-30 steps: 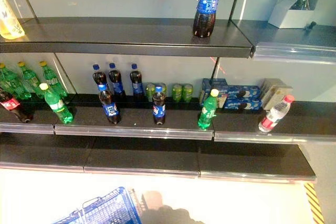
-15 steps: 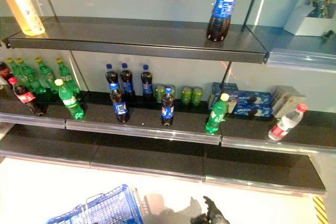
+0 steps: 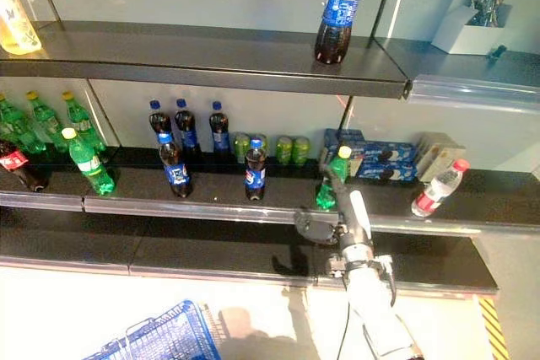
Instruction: Pick up the drink and place into the basket.
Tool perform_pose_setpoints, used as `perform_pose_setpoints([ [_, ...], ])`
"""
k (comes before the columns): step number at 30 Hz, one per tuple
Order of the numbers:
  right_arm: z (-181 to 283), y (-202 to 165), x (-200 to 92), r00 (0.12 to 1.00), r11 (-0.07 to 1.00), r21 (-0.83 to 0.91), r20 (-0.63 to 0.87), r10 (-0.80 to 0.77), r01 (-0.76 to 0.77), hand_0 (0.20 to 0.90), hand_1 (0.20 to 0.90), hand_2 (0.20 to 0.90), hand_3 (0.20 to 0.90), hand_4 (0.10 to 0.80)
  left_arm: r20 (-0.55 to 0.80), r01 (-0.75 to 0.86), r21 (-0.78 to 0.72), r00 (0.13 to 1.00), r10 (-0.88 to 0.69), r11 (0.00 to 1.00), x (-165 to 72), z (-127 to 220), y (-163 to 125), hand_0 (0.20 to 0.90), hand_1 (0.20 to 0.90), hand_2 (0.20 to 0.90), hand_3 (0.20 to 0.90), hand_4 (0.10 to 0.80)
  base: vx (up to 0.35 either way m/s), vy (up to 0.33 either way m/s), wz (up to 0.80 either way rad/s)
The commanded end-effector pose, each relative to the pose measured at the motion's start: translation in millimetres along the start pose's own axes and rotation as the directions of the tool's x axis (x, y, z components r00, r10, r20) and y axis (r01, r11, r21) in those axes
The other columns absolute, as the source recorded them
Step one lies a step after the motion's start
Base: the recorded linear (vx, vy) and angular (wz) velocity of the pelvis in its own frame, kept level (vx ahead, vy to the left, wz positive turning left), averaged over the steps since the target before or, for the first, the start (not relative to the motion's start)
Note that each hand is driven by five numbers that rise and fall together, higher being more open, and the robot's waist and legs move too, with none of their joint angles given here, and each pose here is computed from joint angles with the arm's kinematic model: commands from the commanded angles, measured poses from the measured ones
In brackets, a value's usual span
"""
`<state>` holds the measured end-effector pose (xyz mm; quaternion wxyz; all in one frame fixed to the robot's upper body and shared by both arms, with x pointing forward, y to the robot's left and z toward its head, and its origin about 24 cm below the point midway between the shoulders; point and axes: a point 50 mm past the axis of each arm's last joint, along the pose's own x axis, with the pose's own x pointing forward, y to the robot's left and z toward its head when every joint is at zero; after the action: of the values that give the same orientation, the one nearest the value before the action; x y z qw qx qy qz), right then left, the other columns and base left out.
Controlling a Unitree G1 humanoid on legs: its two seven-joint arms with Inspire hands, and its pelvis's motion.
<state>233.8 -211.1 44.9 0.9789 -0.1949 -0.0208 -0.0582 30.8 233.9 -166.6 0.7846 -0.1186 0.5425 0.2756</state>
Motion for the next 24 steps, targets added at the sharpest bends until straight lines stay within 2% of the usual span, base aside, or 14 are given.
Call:
perform_pose_setpoints([
  [1,55,-38,23,0.947,0.98,0.067,0.253,-0.199,0.188,0.9,0.9,0.9,0.9,0.8,0.081,0.092,-0.04,0.993,-0.088,0.995,1,10,-26,0.3,0.3,0.3,0.2,0.1,0.054,-0.017,0.0],
  [6,71,-49,33,0.89,0.947,0.131,0.326,-0.32,0.292,0.9,0.9,0.9,0.9,0.8,0.145,0.12,-0.045,0.983,-0.113,0.992,3,37,-37,0.3,0.3,0.3,0.2,0.1,-0.109,-0.009,0.0],
  [12,119,-50,53,0.77,0.905,0.225,0.476,-0.425,0.36,0.9,0.9,0.9,0.9,0.8,0.253,0.185,-0.061,0.954,-0.164,0.981,2,79,-66,0.3,0.3,0.3,0.2,0.1,-0.234,0.014,-0.04],
  [20,164,-60,73,0.637,0.804,0.404,0.492,-0.593,0.436,0.9,0.9,0.9,0.9,0.8,0.338,0.249,-0.07,0.917,-0.211,0.966,-3,110,-88,0.3,0.3,0.3,0.2,0.1,-0.122,0.033,-0.05],
  [24,183,-72,82,0.598,0.765,0.471,0.481,-0.641,0.44,0.9,0.9,0.9,0.9,0.8,0.362,0.275,-0.059,0.902,-0.236,0.96,-5,119,-93,0.3,0.3,0.3,0.2,0.1,-0.052,0.017,0.02],
])
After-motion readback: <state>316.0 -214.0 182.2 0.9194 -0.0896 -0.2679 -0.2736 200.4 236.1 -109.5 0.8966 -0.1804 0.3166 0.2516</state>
